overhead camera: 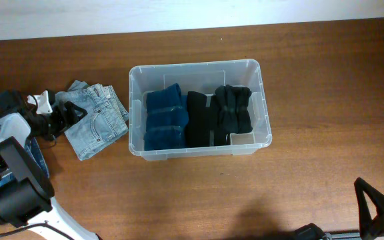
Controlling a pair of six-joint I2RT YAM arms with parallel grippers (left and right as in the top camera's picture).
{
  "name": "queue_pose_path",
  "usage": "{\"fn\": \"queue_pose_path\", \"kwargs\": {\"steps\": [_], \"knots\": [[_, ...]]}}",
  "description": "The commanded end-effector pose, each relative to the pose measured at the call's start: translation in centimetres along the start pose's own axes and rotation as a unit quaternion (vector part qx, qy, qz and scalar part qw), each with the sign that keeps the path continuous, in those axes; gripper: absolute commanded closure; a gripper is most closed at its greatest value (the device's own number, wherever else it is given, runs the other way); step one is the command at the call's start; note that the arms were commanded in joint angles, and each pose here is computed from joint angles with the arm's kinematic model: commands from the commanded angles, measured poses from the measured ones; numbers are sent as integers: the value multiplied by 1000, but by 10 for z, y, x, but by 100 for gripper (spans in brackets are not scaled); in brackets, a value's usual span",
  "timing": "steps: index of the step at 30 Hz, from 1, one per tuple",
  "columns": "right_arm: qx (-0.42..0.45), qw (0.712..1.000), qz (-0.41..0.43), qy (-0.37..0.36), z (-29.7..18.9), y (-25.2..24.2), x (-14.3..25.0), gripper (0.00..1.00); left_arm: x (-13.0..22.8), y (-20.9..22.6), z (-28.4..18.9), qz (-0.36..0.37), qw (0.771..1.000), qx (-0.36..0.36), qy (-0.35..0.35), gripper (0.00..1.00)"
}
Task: Pack container
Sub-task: 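Grasp the light-blue jeans edge with the left gripper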
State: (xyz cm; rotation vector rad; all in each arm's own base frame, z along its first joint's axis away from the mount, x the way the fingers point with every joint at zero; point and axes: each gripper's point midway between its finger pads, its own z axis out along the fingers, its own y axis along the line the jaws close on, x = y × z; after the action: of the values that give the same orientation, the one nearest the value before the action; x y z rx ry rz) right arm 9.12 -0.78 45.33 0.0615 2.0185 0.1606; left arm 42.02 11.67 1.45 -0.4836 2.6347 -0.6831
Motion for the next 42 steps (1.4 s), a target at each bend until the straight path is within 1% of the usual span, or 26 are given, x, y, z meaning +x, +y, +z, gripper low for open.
{"fn": "queue_pose_path", "kwargs": {"steps": [1, 4, 10, 13, 17, 18, 19, 20, 22, 23, 24, 26, 29, 30, 31, 32, 33, 34, 35, 37, 39, 40, 42], "knots": [[8, 1000, 2, -1, -1, -3, 1, 1, 66, 32, 43, -49, 992, -48, 102, 6], [8, 1000, 2, -1, -1, -3, 1, 1, 68, 31, 46, -40, 992, -62, 107, 6], [8, 1000, 2, -1, -1, -3, 1, 2, 72, 32, 54, -22, 985, -124, 120, 5], [8, 1000, 2, -1, -1, -3, 1, 1, 73, 36, 55, -36, 980, -159, 118, 4], [8, 1000, 2, -1, -1, -3, 1, 1, 71, 37, 55, -36, 980, -160, 114, 5], [8, 1000, 2, -1, -1, -3, 1, 1, 71, 37, 55, -36, 980, -160, 114, 7], [8, 1000, 2, -1, -1, -3, 1, 2, 71, 37, 55, -36, 980, -160, 114, 10], [8, 1000, 2, -1, -1, -3, 1, 1, 71, 37, 55, -36, 980, -160, 114, 16], [8, 1000, 2, -1, -1, -3, 1, 1, 71, 36, 55, -35, 980, -160, 114, 20], [8, 1000, 2, -1, -1, -3, 1, 1, 71, 36, 55, -33, 980, -160, 115, 25], [8, 1000, 2, -1, -1, -3, 1, 1, 71, 36, 55, -30, 980, -159, 115, 34], [8, 1000, 2, -1, -1, -3, 1, 1, 71, 36, 55, -30, 980, -159, 115, 40], [8, 1000, 2, -1, -1, -3, 1, 1, 71, 36, 55, -30, 980, -159, 115, 45], [8, 1000, 2, -1, -1, -3, 1, 2, 71, 36, 55, -30, 980, -159, 115, 50], [8, 1000, 2, -1, -1, -3, 1, 1, 71, 36, 55, -30, 980, -159, 115, 61], [8, 1000, 2, -1, -1, -3, 1, 1, 71, 36, 55, -30, 980, -159, 115, 69], [8, 1000, 2, -1, -1, -3, 1, 1, 71, 36, 55, -30, 980, -159, 115, 79], [8, 1000, 2, -1, -1, -3, 1, 1, 70, 37, 55, -30, 980, -159, 113, 86], [8, 1000, 2, -1, -1, -3, 1, 1, 69, 37, 56, -29, 980, -159, 112, 90], [8, 1000, 2, -1, -1, -3, 1, 1, 69, 37, 56, -28, 981, -159, 111, 91], [8, 1000, 2, -1, -1, -3, 1, 1, 67, 36, 56, -27, 981, -159, 109, 95], [8, 1000, 2, -1, -1, -3, 1, 2, 64, 35, 55, -27, 981, -158, 107, 100], [8, 1000, 2, -1, -1, -3, 1, 1, 59, 32, 52, -27, 982, -155, 106, 99]]}}
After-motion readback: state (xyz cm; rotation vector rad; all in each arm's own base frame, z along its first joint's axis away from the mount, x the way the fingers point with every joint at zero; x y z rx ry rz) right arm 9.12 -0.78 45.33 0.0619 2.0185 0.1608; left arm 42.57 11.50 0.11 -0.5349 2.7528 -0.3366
